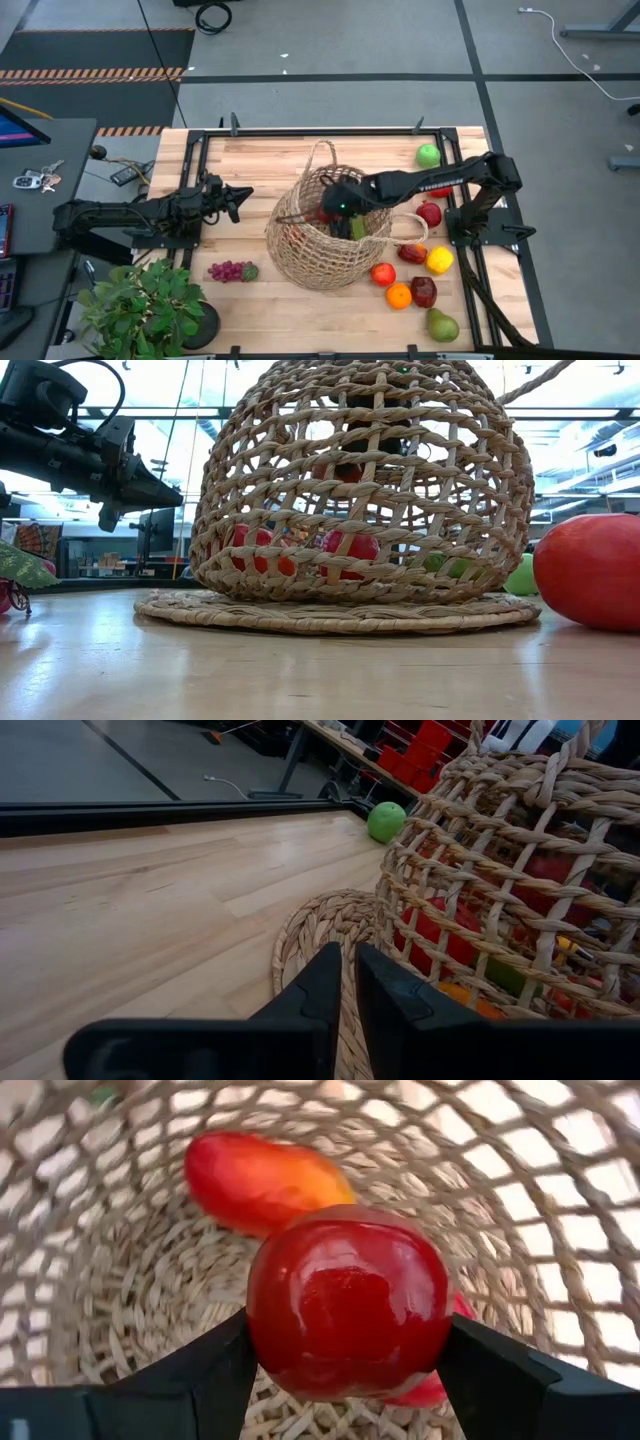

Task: Build produce basket
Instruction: Put the red apple into the brown basket

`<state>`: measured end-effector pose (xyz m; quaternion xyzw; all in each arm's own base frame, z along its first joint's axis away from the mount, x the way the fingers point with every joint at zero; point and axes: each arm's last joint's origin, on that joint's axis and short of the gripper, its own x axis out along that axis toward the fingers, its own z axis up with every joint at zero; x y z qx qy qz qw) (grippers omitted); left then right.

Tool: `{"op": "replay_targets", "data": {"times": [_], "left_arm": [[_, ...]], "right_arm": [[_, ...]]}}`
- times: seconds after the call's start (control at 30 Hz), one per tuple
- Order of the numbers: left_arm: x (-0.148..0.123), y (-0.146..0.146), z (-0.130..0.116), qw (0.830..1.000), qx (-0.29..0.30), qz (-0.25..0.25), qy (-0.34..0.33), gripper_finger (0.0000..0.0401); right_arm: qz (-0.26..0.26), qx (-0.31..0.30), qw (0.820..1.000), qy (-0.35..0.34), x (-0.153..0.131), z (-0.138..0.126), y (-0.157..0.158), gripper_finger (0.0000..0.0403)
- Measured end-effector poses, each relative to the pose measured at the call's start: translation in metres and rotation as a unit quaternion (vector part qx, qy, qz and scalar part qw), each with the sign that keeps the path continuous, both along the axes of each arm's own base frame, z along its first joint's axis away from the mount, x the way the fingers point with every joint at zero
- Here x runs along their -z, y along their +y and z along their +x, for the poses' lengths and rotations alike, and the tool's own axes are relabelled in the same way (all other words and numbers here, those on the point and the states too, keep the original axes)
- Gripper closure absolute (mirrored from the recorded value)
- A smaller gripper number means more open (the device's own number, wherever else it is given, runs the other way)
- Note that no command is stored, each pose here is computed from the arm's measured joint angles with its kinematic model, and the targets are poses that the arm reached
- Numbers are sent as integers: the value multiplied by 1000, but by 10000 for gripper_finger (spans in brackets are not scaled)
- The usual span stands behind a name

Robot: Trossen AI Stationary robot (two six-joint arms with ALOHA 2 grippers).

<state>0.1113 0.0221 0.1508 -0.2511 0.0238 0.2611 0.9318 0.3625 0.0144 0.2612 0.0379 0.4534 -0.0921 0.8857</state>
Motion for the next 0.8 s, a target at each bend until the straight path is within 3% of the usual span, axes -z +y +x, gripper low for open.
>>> {"op": "replay_targets", "data": {"times": [0.1, 0.37, 0.63, 0.8], "left_arm": [[0, 0, 0, 1000, 0, 0, 0, 363], [0, 0, 0, 1000, 0, 0, 1, 367], [1, 0, 0, 1000, 0, 0, 3, 361], [1, 0, 0, 1000, 0, 0, 3, 367]], "right_arm": [[-12, -38, 999, 4, 4, 2, 10, 121], [28, -130, 991, -19, 5, 9, 22, 121], [30, -140, 990, -10, 6, 7, 22, 119], [46, -166, 985, -9, 6, 7, 24, 96]]}}
